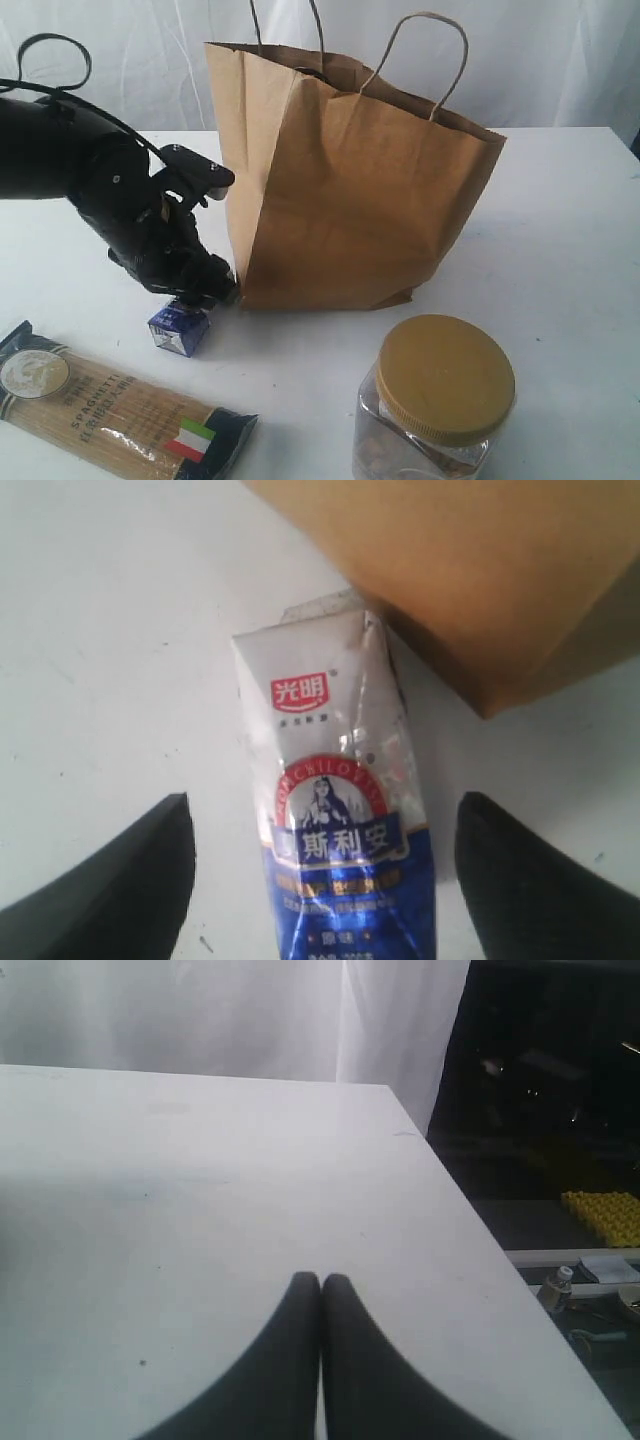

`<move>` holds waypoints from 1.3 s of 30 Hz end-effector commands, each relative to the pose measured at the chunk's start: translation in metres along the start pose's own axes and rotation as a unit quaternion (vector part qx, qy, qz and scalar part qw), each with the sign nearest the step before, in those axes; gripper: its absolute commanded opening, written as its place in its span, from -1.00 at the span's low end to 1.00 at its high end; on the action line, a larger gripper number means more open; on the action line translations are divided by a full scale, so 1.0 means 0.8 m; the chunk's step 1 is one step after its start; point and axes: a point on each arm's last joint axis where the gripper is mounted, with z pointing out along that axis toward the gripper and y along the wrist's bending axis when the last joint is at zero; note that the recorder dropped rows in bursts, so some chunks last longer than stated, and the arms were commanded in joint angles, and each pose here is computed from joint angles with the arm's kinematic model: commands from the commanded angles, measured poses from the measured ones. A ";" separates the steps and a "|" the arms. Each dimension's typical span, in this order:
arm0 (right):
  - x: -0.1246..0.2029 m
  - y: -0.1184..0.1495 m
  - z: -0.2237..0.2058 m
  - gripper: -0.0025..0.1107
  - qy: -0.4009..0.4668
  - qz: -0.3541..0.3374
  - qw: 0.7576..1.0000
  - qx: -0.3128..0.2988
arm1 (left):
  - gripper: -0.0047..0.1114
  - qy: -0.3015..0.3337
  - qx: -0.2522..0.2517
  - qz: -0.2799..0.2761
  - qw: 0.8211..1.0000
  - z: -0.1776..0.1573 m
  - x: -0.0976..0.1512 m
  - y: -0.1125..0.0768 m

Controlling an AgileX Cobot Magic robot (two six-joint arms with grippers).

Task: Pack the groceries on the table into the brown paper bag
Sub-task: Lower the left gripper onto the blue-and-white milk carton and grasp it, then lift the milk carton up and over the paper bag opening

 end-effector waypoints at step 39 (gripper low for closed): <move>0.002 -0.001 0.001 -0.96 0.001 0.005 1.000 0.003 | -0.92 -0.511 0.123 -0.135 0.840 -0.178 -0.139 -0.009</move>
